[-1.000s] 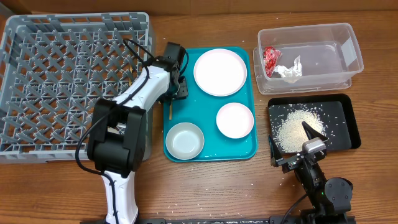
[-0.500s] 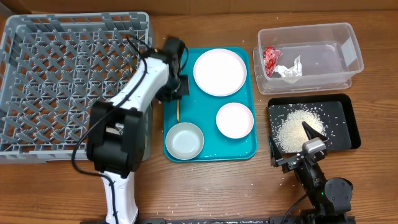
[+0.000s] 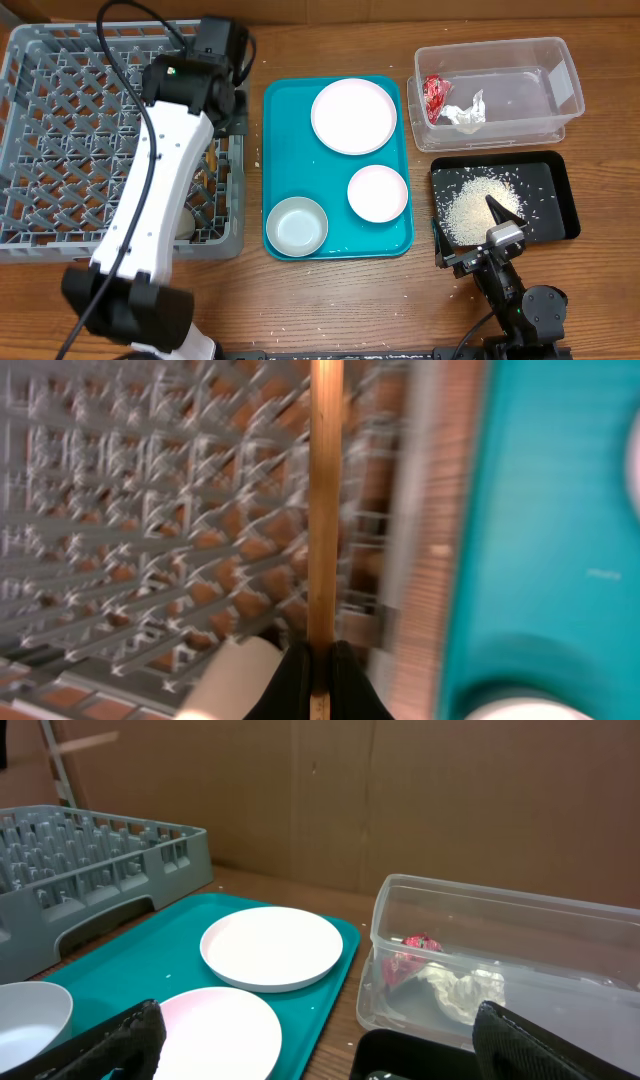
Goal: Sort waste into correct bins and load items into the dishwasher
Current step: 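Lift the chopstick with the left gripper and drop it into the rack, then move the left gripper to the pink bowl and grasp its rim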
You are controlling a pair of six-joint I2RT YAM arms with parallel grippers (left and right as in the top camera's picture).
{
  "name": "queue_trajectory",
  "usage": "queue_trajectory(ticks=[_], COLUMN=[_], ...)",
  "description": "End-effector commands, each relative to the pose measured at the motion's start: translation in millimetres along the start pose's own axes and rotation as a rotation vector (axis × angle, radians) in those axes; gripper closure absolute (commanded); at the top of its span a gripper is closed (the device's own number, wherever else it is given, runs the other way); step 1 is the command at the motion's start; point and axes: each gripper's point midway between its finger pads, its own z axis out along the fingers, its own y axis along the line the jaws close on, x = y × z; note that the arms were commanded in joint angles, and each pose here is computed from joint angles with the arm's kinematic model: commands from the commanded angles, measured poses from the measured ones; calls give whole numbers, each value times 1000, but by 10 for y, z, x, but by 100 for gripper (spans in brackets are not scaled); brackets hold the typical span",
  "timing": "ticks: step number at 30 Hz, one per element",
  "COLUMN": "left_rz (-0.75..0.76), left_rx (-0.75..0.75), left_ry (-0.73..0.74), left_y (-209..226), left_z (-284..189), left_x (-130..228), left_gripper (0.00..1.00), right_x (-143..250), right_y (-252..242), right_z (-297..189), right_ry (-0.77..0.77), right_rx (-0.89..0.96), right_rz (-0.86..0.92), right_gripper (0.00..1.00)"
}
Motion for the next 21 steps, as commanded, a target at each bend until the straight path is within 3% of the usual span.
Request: queue_trajectory(ticks=[1, 8, 10, 11, 15, 18, 21], left_rz=[-2, 75, 71, 67, 61, 56, 110], left_rx=[-126, 38, 51, 76, 186, 297, 455], left_ry=[127, 204, 200, 193, 140, 46, -59], left_y=[301, 211, 211, 193, 84, -29, -273], left_z=[551, 1006, 988, 886, 433, -35, -528], left_x=[187, 245, 230, 194, 53, -65, -87], left_gripper=[96, 95, 86, 65, 46, 39, 44], right_x=[9, 9, 9, 9, 9, 9, 9], right_y=[-15, -15, -15, -15, -15, -14, -15], right_z=[-1, -1, -1, -1, -1, -1, -1], right_ry=[-8, -8, -8, -8, -8, -8, -8], right_rx=[9, 9, 9, 9, 9, 9, 9], right_rz=[-3, -2, -2, -3, -3, -3, -3], right_gripper=[0, 0, 0, 0, 0, 0, 0])
